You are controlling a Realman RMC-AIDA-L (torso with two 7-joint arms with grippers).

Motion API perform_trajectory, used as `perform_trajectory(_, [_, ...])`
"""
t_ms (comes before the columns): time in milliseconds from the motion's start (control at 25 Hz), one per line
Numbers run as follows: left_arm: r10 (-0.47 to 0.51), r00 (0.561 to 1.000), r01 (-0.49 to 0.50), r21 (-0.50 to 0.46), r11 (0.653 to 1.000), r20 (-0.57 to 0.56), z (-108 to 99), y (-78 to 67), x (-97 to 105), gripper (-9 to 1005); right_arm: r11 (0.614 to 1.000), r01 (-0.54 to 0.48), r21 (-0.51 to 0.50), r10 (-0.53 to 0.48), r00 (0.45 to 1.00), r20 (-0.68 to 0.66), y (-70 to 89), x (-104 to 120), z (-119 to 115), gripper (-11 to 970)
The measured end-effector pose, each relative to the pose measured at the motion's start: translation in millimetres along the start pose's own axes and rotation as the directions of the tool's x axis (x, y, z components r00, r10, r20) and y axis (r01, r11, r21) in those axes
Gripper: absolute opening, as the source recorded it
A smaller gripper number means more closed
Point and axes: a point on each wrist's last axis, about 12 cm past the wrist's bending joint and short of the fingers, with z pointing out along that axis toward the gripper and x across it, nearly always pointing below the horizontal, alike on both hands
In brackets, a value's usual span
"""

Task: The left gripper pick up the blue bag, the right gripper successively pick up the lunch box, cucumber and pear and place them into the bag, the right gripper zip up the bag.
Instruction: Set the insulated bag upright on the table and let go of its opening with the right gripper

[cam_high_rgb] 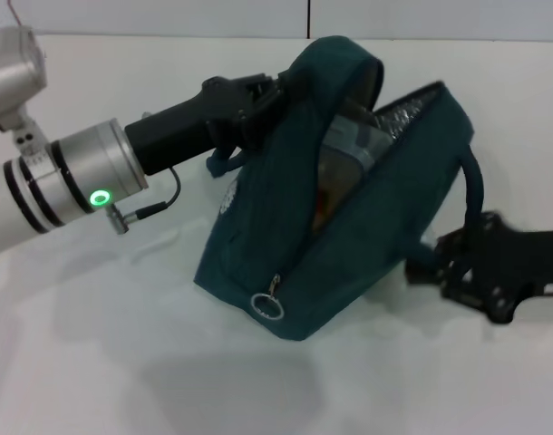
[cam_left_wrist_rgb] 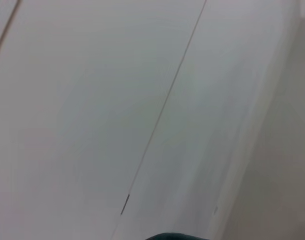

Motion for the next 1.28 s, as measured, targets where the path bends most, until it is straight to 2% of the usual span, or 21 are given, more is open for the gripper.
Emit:
perform_trajectory(200, [-0.016, 1.000, 0.017, -0.034, 0.999, 0.025, -13, -3.5, 12, 189, 0.987, 0.002, 0.158, -0.026, 0.988, 0.151, 2.6, 1, -30, 86])
perform_trajectory(320, [-0.027, 0.999, 0.029, -0.041, 0.999, 0.034, -19, -7.6, 20, 190, 0.976, -0.020, 0.218, -0.025, 0.979, 0.201, 2.1, 4, -41, 74])
perform_trajectory(520, [-0.025, 0.998, 0.028, -0.048, 0.998, 0.063, -25, -17.0, 33, 192, 0.971, -0.041, 0.234, -0.011, 0.977, 0.215, -5.1, 3, -43, 72])
perform_trajectory(800, [0.028, 0.996, -0.025, -0.035, 0.999, 0.083, -26, -27.4, 44, 194, 0.963, -0.058, 0.264, -0.002, 0.975, 0.221, -13.2, -1, -47, 86])
perform_trajectory(1040, [0.064, 0.993, -0.061, -0.031, 0.998, 0.099, -25, -33.8, 49, 366, 0.962, -0.072, 0.264, 0.014, 0.977, 0.215, -13.7, 0, -49, 99])
perform_trajectory(1280, [0.070, 0.993, -0.068, -0.025, 0.997, 0.099, -21, -32.7, 47, 407, 0.963, -0.086, 0.255, 0.034, 0.978, 0.204, -13.4, 0, -52, 111])
